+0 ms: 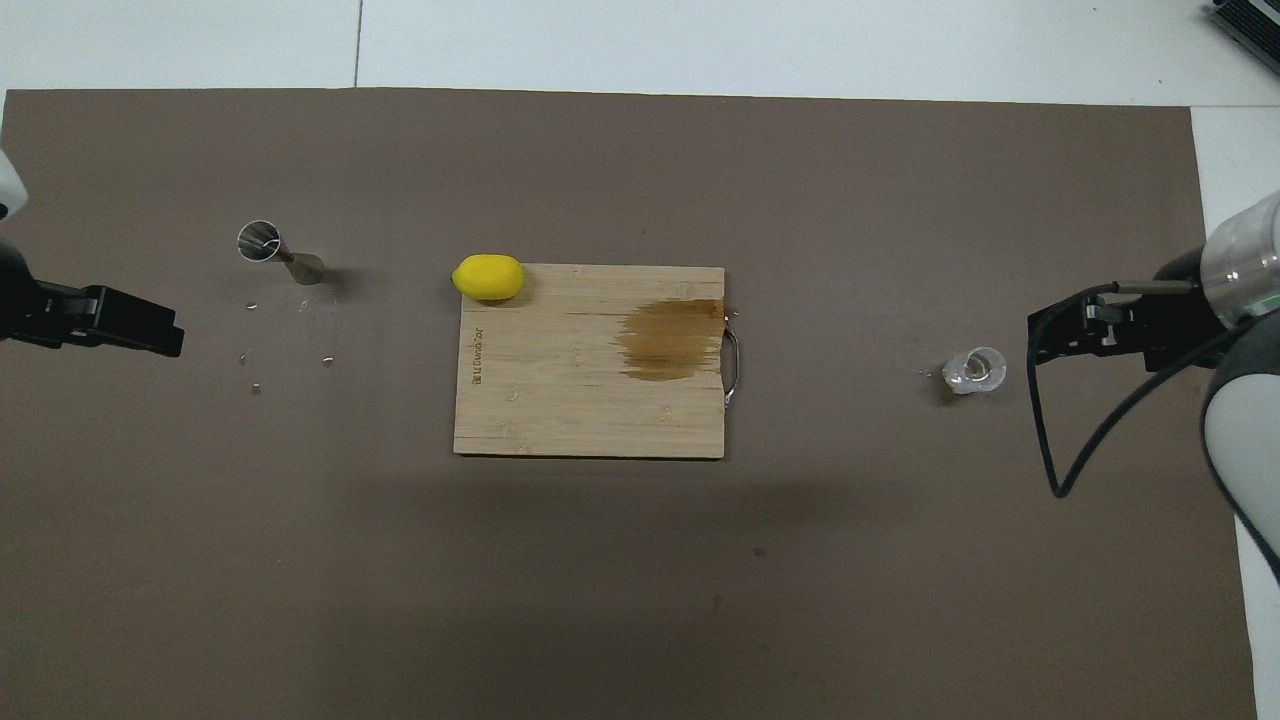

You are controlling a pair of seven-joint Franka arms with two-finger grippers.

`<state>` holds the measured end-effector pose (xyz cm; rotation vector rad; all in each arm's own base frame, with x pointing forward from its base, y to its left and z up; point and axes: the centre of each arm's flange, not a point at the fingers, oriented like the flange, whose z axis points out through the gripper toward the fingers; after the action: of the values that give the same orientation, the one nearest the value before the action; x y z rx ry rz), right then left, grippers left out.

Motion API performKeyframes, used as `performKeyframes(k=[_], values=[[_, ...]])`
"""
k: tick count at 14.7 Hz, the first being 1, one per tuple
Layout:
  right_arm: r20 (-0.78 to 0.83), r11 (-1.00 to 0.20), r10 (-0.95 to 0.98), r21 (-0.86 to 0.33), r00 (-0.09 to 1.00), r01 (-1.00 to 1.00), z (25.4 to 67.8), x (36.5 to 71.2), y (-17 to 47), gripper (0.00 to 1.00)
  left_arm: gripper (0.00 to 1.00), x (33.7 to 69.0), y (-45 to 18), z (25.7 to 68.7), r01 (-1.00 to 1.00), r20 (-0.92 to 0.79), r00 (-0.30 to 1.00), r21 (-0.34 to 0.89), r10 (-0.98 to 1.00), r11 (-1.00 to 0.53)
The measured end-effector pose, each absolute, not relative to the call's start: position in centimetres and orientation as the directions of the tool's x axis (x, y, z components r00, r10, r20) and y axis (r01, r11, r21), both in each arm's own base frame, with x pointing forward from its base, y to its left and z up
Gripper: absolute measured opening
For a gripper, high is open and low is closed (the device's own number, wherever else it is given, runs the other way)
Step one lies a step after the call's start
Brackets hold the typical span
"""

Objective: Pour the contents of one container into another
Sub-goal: 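Open the left gripper and move it toward the small metal cup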

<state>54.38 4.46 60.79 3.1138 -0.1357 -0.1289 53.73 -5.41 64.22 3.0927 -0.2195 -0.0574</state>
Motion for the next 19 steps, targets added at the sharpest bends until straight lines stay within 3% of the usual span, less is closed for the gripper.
performKeyframes(k=[13, 19], values=[[-0.082, -0.996, -0.088, 0.026, 0.993, -0.086, 60.8, 54.4, 4.5, 1.0, 1.0, 54.3, -5.6, 61.9, -0.129, -0.039, 0.991, 0.043, -0.131, -0.991], [-0.081, -0.996, -0.088, 0.026, 0.993, -0.086, 60.8, 54.4, 4.5, 1.0, 1.0, 56.4, -7.3, 58.0, 0.098, -0.05, 0.994, 0.039, 0.096, -0.994]])
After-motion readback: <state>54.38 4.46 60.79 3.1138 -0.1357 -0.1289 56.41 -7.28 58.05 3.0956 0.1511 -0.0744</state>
